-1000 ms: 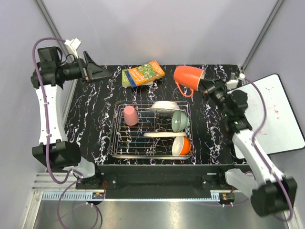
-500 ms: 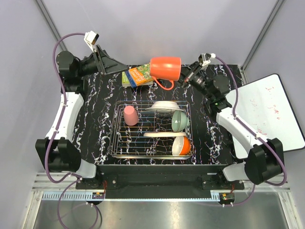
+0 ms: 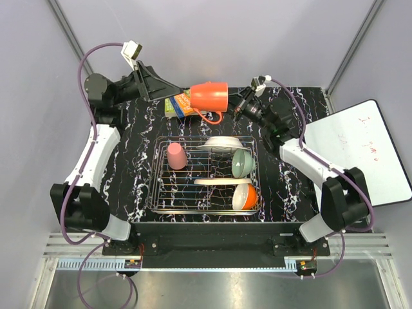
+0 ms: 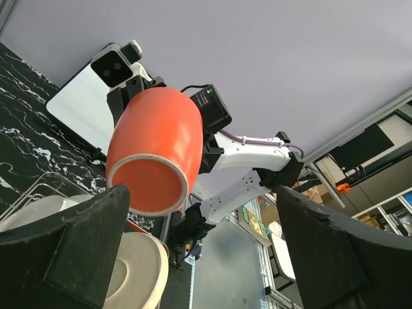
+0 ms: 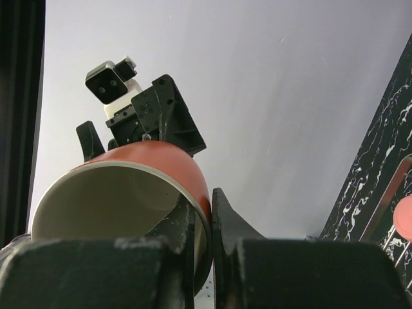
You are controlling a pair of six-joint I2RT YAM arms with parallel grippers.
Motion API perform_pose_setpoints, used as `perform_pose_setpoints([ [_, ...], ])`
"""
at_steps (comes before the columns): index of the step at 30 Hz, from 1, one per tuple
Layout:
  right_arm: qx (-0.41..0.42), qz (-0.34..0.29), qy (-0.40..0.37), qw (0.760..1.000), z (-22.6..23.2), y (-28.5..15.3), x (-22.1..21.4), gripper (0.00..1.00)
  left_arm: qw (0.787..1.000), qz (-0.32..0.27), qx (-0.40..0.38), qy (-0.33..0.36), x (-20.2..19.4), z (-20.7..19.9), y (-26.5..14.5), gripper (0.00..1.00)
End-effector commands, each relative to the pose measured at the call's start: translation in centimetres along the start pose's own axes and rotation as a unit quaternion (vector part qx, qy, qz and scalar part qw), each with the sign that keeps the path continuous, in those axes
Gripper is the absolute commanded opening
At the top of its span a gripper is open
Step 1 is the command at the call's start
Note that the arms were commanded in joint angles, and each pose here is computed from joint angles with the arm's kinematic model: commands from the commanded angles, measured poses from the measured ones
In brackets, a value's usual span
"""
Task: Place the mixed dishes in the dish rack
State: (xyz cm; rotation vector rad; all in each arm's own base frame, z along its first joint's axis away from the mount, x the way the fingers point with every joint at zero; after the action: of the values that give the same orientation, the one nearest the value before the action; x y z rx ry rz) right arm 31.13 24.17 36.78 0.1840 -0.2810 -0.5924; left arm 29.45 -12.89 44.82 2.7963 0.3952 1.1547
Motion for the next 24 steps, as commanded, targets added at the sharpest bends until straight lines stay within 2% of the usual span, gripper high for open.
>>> perform_pose_setpoints([
  [1,0.093,0.012,-0.032,0.995,5.2,0.9,-0.3,0.00,1.000,-0.001,0.007,0.004,-0.7,1.3,0.9,0.99],
  [10,0.093,0.041,-0.019,0.995,4.8,1.3,-1.3,0.00,0.999,0.007,0.043,0.008,-1.2,3.3,1.2,0.99],
  [18,0.098,0.057,-0.023,0.993,5.6,1.1,-1.6,0.00,0.999,0.014,0.049,0.015,-1.5,4.0,1.1,0.99],
  [24,0.089,0.058,-0.009,0.994,4.3,1.7,-1.6,0.00,0.999,0.012,0.034,0.018,-1.4,3.5,1.5,0.99],
])
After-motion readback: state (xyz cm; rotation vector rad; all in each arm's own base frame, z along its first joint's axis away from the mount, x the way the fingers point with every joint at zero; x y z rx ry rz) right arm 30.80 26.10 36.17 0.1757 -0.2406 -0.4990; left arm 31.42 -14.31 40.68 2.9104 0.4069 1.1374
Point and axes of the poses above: each gripper's point midway between its finger pads, its own y axis out along the fingers, its own z axis along the line the jaws close on, x = y × z, the point moved 8 cm from there along -y, back along the fingers
